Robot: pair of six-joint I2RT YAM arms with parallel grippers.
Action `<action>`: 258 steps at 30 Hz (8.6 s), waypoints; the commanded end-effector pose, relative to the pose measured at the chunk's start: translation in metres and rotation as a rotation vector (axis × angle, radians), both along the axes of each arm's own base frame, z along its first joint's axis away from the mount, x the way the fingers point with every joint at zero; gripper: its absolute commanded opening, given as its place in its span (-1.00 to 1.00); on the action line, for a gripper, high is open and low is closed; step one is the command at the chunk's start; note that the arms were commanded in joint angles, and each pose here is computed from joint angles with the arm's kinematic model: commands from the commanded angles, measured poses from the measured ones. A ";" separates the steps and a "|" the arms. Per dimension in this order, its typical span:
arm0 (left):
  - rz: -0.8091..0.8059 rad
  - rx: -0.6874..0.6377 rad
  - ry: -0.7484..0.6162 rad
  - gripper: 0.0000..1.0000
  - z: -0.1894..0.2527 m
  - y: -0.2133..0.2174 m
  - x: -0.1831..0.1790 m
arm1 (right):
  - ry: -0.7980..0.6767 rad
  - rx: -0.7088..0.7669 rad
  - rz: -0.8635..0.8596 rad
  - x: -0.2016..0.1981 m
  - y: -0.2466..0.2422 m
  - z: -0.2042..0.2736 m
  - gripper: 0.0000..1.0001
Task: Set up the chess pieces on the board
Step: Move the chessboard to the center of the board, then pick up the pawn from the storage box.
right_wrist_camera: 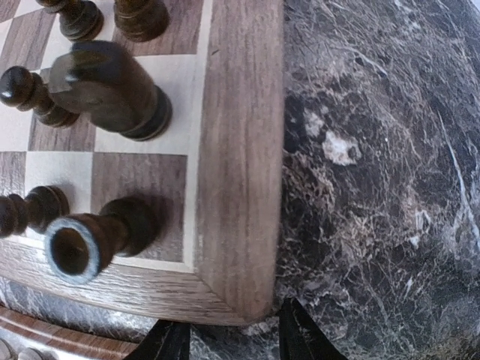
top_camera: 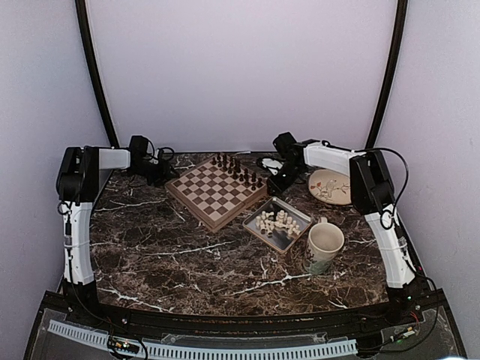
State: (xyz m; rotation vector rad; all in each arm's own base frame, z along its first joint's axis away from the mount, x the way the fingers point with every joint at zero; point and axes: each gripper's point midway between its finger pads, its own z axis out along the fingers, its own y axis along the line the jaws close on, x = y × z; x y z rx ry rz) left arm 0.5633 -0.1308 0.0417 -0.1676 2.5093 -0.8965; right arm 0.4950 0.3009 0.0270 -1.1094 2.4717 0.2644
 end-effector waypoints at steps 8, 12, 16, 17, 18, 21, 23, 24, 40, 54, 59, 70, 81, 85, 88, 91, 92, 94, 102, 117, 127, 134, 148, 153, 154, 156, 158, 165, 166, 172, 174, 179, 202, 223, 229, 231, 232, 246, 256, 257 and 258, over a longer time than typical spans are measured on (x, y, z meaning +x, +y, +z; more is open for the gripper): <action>-0.056 0.035 0.079 -0.07 0.028 -0.002 -0.086 | -0.065 0.075 0.142 -0.006 0.062 0.002 -0.21; -0.050 0.052 0.085 -0.07 0.031 0.002 -0.109 | -0.067 0.086 0.179 -0.014 0.075 0.003 -0.21; -0.042 0.058 0.096 -0.07 0.034 0.005 -0.129 | -0.071 0.089 0.212 -0.023 0.087 0.005 -0.21; -0.040 0.062 0.087 -0.07 0.038 0.006 -0.132 | -0.073 0.092 0.218 -0.025 0.089 0.005 -0.21; -0.040 0.065 0.091 -0.07 0.037 0.006 -0.137 | -0.075 0.093 0.229 -0.028 0.094 0.006 -0.21; -0.038 0.072 0.094 -0.07 0.039 0.008 -0.148 | -0.080 0.096 0.250 -0.033 0.102 0.007 -0.21; -0.036 0.076 0.100 -0.07 0.038 0.010 -0.155 | -0.082 0.097 0.266 -0.038 0.107 0.008 -0.22; -0.036 0.077 0.104 -0.07 0.037 0.010 -0.159 | -0.084 0.096 0.275 -0.040 0.110 0.008 -0.22; 0.075 0.199 -0.030 0.32 0.069 0.033 -0.110 | -0.142 0.132 0.221 -0.054 0.114 0.046 -0.09; -0.030 0.150 0.102 0.27 0.008 0.013 -0.063 | -0.048 0.163 0.275 -0.066 0.129 0.027 -0.03; -0.076 0.103 0.148 0.14 -0.002 0.004 -0.081 | -0.027 0.147 0.326 -0.076 0.132 0.013 -0.03; -0.069 0.117 0.177 -0.03 0.001 0.002 -0.149 | 0.090 0.134 0.436 -0.122 0.146 -0.014 -0.08; 0.001 0.176 0.137 -0.02 0.021 0.019 -0.172 | -0.008 0.157 0.370 -0.112 0.145 0.033 -0.07; 0.018 0.157 0.093 0.05 0.035 0.016 -0.158 | -0.057 0.241 0.244 -0.088 0.133 0.067 -0.02; 0.028 0.161 0.072 0.09 0.037 0.017 -0.146 | -0.064 0.276 0.107 -0.066 0.119 0.076 -0.02; 0.028 0.164 0.092 0.10 0.027 0.017 -0.138 | -0.033 0.296 0.012 -0.057 0.110 0.068 0.05; 0.024 0.159 0.100 0.10 0.024 0.015 -0.135 | -0.014 0.294 -0.002 -0.056 0.110 0.062 0.06; 0.018 0.141 0.109 0.09 0.020 0.012 -0.130 | 0.042 0.286 -0.034 -0.058 0.111 0.043 0.05; 0.022 0.136 0.166 -0.09 0.007 0.010 -0.133 | 0.140 0.292 -0.082 -0.066 0.115 0.010 -0.16; -0.007 0.222 0.311 -0.53 -0.026 0.007 -0.216 | 0.358 0.283 0.098 -0.167 0.161 -0.036 -0.56; 0.086 0.220 0.325 -0.57 -0.023 0.016 -0.281 | 0.422 0.281 0.198 -0.237 0.172 -0.032 -0.61; 0.073 0.208 0.314 -0.56 -0.015 0.014 -0.307 | 0.371 0.217 0.306 -0.282 0.178 -0.027 -0.61; 0.053 0.181 0.281 -0.55 -0.013 0.004 -0.335 | 0.167 0.096 0.476 -0.330 0.177 -0.020 -0.61; 0.088 0.196 0.278 -0.55 -0.011 0.009 -0.336 | 0.069 0.069 0.485 -0.317 0.174 -0.006 -0.62; 0.093 0.197 0.269 -0.55 -0.008 0.010 -0.335 | 0.050 0.075 0.491 -0.315 0.174 0.002 -0.62; 0.105 0.223 0.258 -0.51 -0.003 0.014 -0.333 | 0.020 0.099 0.496 -0.309 0.175 0.018 -0.62; 0.116 0.251 0.244 -0.50 0.003 0.019 -0.329 | 0.003 0.136 0.502 -0.305 0.175 0.036 -0.61; 0.118 0.236 0.065 -0.40 0.058 0.014 -0.296 | 0.017 0.318 0.500 -0.273 0.161 0.119 -0.45; 0.094 0.217 0.014 -0.38 0.072 0.008 -0.288 | 0.003 0.333 0.486 -0.263 0.153 0.129 -0.41; -0.044 0.193 -0.229 -0.22 0.139 -0.020 -0.248 | -0.086 0.338 0.355 -0.190 0.086 0.165 -0.13; -0.101 0.200 -0.314 -0.18 0.156 -0.034 -0.237 | -0.085 0.324 0.297 -0.168 0.056 0.166 -0.11; -0.246 0.221 -0.501 -0.16 0.186 -0.078 -0.219 | -0.083 0.295 0.160 -0.128 -0.016 0.164 -0.08; -0.753 0.305 -0.455 -0.30 0.100 -0.289 -0.197 | -0.031 0.325 0.080 -0.139 -0.103 0.134 -0.36; -0.721 0.383 -0.373 -0.27 0.094 -0.273 -0.204 | -0.219 0.407 0.090 -0.190 -0.124 0.173 -0.30; -0.689 0.381 -0.368 -0.27 0.099 -0.269 -0.205 | -0.220 0.467 0.116 -0.199 -0.118 0.170 -0.28; -0.665 0.407 -0.383 -0.27 0.102 -0.265 -0.201 | -0.224 0.483 0.124 -0.201 -0.116 0.169 -0.28; -0.652 0.421 -0.390 -0.26 0.105 -0.263 -0.197 | -0.225 0.483 0.120 -0.201 -0.117 0.168 -0.27; -0.817 0.387 -0.407 -0.15 0.076 -0.295 -0.197 | -0.279 0.414 -0.018 -0.165 -0.129 0.162 -0.29; -0.924 0.387 -0.399 -0.12 0.050 -0.309 -0.211 | -0.141 0.424 0.020 -0.128 -0.107 0.148 -0.26; -0.931 0.385 -0.401 -0.12 0.048 -0.312 -0.212 | -0.141 0.430 0.022 -0.125 -0.105 0.145 -0.27; -0.934 0.381 -0.403 -0.12 0.047 -0.314 -0.212 | -0.144 0.439 0.022 -0.123 -0.104 0.144 -0.27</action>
